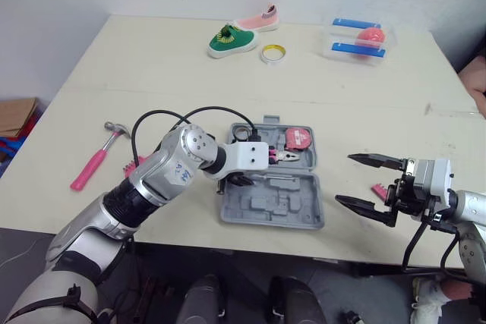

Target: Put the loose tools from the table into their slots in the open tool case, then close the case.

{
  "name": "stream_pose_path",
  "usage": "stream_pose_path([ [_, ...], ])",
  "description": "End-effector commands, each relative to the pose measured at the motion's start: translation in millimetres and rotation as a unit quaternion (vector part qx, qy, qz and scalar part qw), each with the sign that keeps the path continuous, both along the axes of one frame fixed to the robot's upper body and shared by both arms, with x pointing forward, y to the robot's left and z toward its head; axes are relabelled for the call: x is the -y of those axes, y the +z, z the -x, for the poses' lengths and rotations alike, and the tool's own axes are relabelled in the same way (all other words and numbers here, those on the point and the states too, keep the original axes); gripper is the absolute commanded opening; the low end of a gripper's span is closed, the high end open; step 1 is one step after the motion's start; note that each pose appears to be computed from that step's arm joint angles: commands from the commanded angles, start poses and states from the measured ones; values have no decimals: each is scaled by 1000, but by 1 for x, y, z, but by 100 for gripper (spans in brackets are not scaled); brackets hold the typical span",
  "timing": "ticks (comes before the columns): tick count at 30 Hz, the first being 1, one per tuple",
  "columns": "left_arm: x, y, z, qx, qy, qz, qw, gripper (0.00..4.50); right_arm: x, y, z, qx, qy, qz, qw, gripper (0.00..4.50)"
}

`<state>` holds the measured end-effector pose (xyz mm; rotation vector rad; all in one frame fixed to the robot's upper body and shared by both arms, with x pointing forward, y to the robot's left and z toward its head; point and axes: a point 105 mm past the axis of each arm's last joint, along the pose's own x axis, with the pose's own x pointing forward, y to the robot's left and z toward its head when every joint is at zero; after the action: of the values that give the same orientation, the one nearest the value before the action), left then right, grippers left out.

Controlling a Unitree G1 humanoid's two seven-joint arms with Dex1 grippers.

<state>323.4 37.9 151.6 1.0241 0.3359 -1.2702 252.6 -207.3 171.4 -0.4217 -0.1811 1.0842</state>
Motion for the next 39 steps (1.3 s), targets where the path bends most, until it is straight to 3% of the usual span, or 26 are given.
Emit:
stream_pose_path([
  [1,-4,24,2,39,-7,13,999,252,-1,8,4,20,8,-2,1000,450],
  [4,-3,37,9,38,-14,58,997,252,-1,6,5,15,8,-3,1000,450],
  [6,1,47,11,27,-19,135,990,252,1,4,5,13,6,-4,1000,450],
  [9,2,59,14,-32,1,266,963,126,2,2,6,11,1,-5,1000,450],
  [12,-7,52,9,-40,11,304,952,2,3,1,6,11,-3,-6,1000,450],
  [14,-8,43,6,-49,19,340,939,2,3,1,5,12,-7,-7,1000,450],
  [16,-4,29,10,-42,-7,334,942,2,4,1,5,12,-8,-6,1000,450],
  [18,-1,27,9,-64,6,364,929,2,5,2,4,13,-10,-7,1000,450],
  [22,4,6,3,-78,33,360,929,2,6,2,4,14,-15,-7,1000,450],
  [39,-2,-55,-1,-109,84,262,955,2,6,-2,2,14,-25,-11,1000,450],
])
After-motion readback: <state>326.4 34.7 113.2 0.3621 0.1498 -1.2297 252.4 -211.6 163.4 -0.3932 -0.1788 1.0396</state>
